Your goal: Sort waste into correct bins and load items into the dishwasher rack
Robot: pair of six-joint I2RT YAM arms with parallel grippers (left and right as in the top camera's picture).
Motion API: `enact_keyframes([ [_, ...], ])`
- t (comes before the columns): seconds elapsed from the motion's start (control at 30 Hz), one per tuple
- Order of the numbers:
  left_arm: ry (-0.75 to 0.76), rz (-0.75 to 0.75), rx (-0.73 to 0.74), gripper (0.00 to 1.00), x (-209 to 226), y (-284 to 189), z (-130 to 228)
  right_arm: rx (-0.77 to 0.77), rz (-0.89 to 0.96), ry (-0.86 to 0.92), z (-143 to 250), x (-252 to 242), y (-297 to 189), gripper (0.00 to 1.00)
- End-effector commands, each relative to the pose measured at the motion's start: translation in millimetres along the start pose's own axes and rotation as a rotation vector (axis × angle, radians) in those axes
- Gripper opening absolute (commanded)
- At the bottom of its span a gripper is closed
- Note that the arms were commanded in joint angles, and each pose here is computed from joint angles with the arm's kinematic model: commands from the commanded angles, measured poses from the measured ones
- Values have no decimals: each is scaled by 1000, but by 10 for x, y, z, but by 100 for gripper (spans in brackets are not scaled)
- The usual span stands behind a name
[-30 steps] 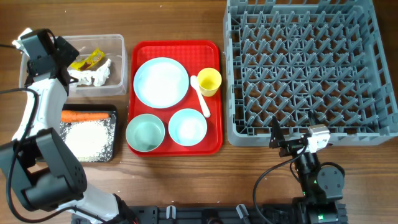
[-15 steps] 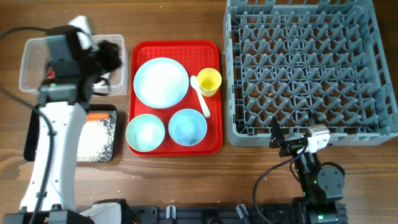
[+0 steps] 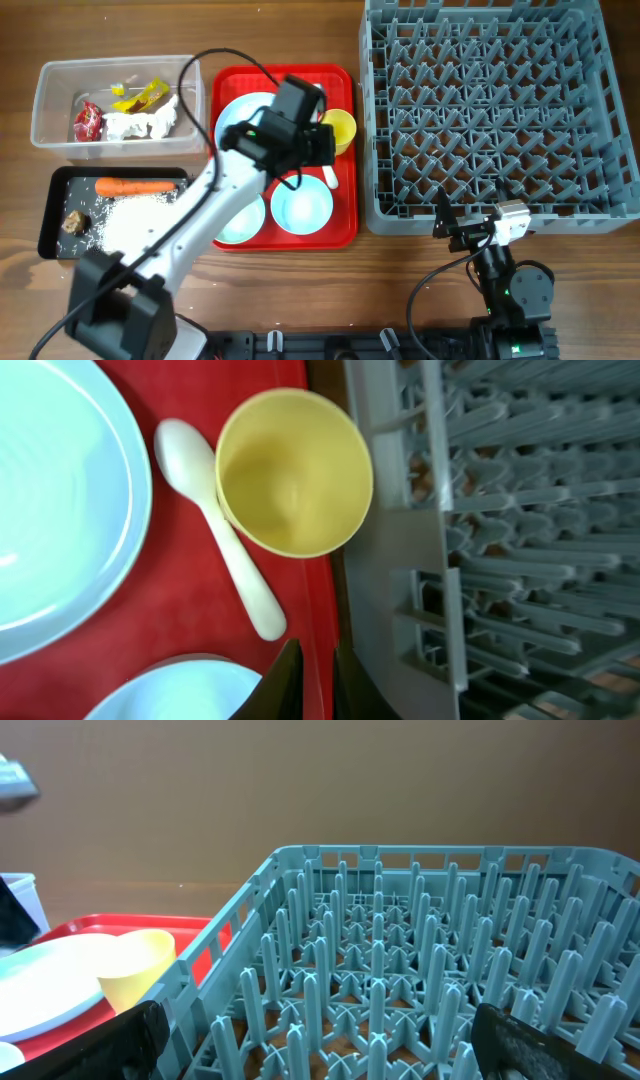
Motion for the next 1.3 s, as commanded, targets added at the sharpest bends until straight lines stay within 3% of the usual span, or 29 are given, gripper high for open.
enact_keyframes([
  [0.0,-65,-94,-20,6,-1,137,59,-3,1,13,-2,0,1,100],
  [0.37,-81,-207,33,4,133,407,170,-3,1,14,-2,0,1,100],
  [0.57,-227,-313,-17,4,274,563,159,-3,1,14,-2,0,1,100],
  [0.9,-296,-276,-34,9,292,566,83,-3,1,14,-2,0,1,100],
  [0.97,-261,-295,-32,11,363,552,51,-3,1,13,-2,0,1,100],
  [1.1,-336,-323,4,12,650,485,-41,-2,1,14,-1,0,1,100],
  [1.27,-259,-335,55,17,1008,343,-167,-3,1,14,-2,0,1,100],
])
Point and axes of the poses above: each gripper's point midway between its finger pads, its own y axis out along the fingers, its own x axis along the line the jaws close on, z = x × y, the point moved 8 cm from there along -y, back along the fingers, and after that the axes turned 4 degrees about -y, right-handed, at the moved point
